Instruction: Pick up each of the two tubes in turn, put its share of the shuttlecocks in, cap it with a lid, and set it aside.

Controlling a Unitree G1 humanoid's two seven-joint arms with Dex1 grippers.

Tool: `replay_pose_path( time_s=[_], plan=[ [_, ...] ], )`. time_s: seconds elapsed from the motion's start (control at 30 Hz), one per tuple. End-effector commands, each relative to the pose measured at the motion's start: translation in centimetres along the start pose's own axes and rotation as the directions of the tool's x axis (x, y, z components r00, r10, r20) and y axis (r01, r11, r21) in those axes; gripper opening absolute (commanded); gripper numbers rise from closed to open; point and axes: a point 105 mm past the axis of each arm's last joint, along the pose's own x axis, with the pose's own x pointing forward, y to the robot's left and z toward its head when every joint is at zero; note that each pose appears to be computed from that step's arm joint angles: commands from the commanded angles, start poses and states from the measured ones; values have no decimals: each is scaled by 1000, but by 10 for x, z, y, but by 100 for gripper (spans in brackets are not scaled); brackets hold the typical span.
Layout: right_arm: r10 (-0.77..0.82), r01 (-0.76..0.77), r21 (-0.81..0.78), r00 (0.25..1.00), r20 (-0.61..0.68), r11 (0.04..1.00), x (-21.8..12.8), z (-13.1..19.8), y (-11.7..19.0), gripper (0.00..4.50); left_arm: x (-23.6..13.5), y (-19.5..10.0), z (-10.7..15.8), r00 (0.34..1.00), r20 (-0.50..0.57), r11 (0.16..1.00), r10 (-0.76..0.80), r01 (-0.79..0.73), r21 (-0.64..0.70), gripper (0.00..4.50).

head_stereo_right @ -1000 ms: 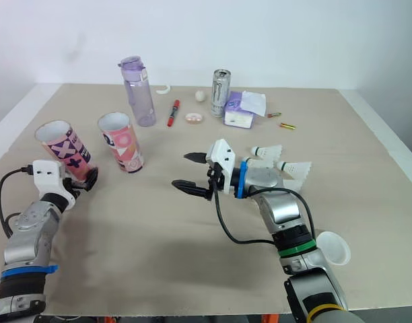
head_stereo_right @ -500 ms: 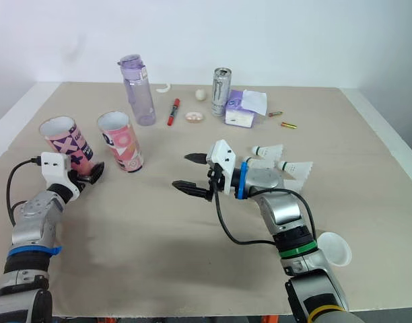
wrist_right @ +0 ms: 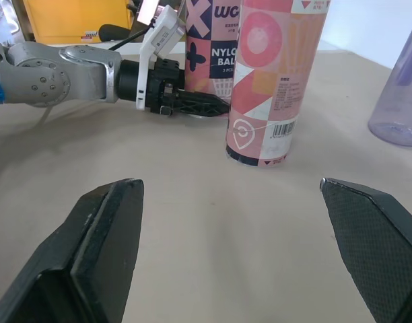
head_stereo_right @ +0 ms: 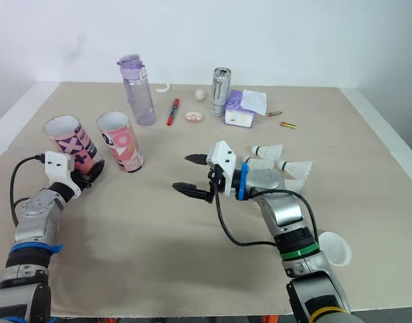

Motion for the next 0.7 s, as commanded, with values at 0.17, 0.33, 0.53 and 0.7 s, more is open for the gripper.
replay_pose_path(
  time_s=[0.17, 0.33, 0.53, 0.7],
  plan=[
    [-4, 6, -49, 999, 50, 999, -7, 18, 2, 450, -19, 11, 24, 997, 48, 992, -63, 57, 114, 290],
    [33, -28, -63, 996, 78, 998, -15, 22, 16, 450, -47, 6, 33, 979, -1, 958, -203, 199, 206, 290],
    [112, -105, -69, 988, 104, 992, -23, 28, 34, 450, -69, -27, 40, 899, -107, 847, -426, 437, 303, 290],
    [149, -142, -76, 984, 95, 987, -35, 29, 43, 450, -78, -66, 44, 771, -192, 692, -607, 632, 349, 290]
  ],
)
